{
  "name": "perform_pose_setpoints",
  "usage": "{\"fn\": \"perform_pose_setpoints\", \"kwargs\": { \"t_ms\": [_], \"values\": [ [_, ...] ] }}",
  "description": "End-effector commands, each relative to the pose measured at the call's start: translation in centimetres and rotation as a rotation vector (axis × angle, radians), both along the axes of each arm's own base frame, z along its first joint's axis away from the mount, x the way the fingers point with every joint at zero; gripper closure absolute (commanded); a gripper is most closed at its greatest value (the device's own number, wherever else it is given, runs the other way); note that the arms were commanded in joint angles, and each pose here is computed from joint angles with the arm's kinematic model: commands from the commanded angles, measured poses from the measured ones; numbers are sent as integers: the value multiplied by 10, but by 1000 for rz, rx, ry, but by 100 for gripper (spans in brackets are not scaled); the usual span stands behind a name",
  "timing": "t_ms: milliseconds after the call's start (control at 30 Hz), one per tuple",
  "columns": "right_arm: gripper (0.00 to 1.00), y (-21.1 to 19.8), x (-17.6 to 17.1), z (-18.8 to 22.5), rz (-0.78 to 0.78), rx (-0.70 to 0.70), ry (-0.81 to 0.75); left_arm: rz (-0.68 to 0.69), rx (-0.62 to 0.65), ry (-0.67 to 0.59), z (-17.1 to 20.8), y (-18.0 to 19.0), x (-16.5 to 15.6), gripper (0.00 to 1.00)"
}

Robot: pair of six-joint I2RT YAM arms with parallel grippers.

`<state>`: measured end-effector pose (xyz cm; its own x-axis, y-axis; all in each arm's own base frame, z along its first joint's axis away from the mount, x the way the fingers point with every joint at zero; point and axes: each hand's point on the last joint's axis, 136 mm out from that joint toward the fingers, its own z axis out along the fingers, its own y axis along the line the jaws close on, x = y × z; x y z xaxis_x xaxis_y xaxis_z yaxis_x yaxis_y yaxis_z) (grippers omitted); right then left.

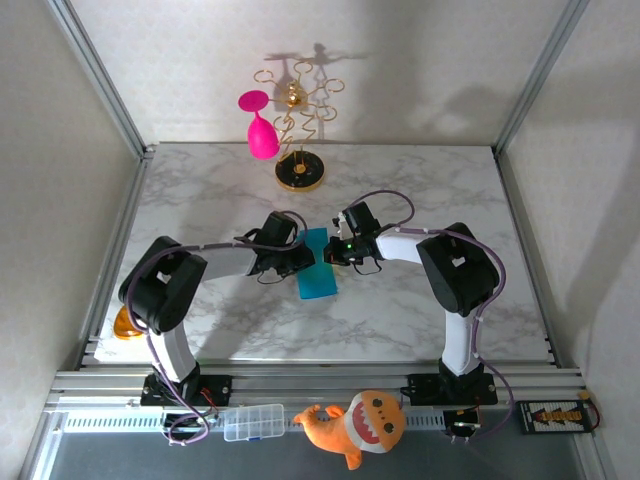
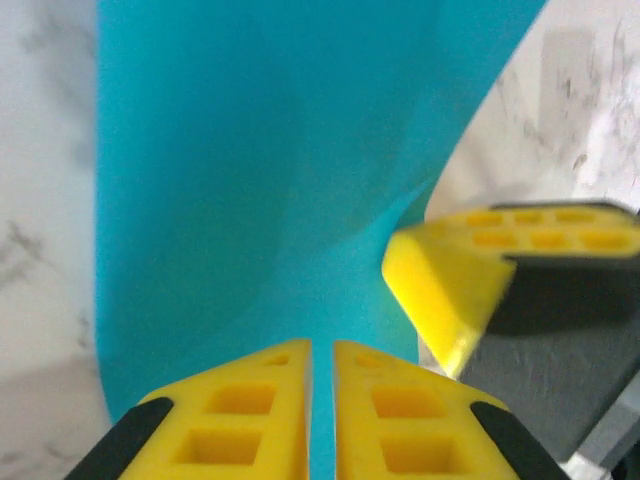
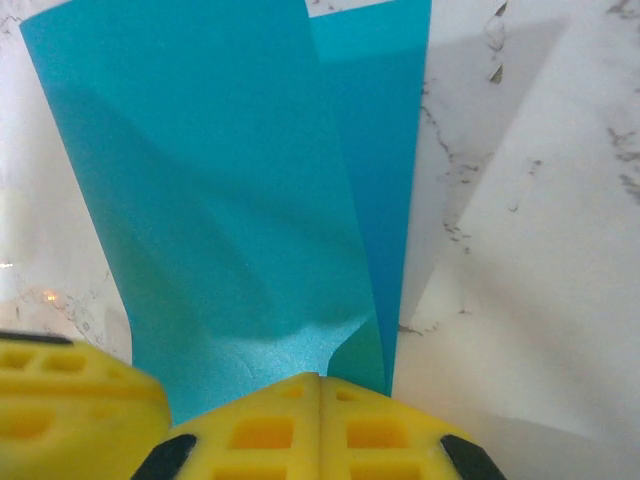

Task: Fold a paper plane with a square sheet of paper (pick it up from the middle)
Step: First fold in half a square sheet of paper at the center of the table.

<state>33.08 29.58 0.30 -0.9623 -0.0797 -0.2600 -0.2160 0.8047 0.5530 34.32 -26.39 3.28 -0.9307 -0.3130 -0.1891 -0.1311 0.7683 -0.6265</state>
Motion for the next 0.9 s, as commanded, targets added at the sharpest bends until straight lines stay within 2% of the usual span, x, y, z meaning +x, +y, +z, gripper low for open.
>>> {"fn": "perform_pose_setpoints", "kwargs": {
  "t_ms": [0, 133, 267, 500, 633, 767, 867],
  "values": [
    [100, -103, -57, -97, -97, -454, 235, 27, -8, -57, 7, 6, 22, 86],
    [100, -103, -56, -97, -91, -461, 232, 37, -2, -63, 2, 13, 29, 85],
    [100, -104, -56, -98, -88, -469, 233, 27, 59, -53, -11, 22, 32, 86],
    [100, -116, -62, -104, -78, -526, 238, 67, 141, -2, -35, 58, 29, 86],
    [100, -124, -64, -105, -74, -564, 231, 91, 192, 4, -35, 81, 33, 86],
    [100, -124, -62, -103, -71, -566, 222, 85, 136, -58, -5, 77, 44, 85],
    [100, -122, -62, -103, -70, -557, 222, 51, -1, -122, 27, 52, 50, 85]
  ]
}}
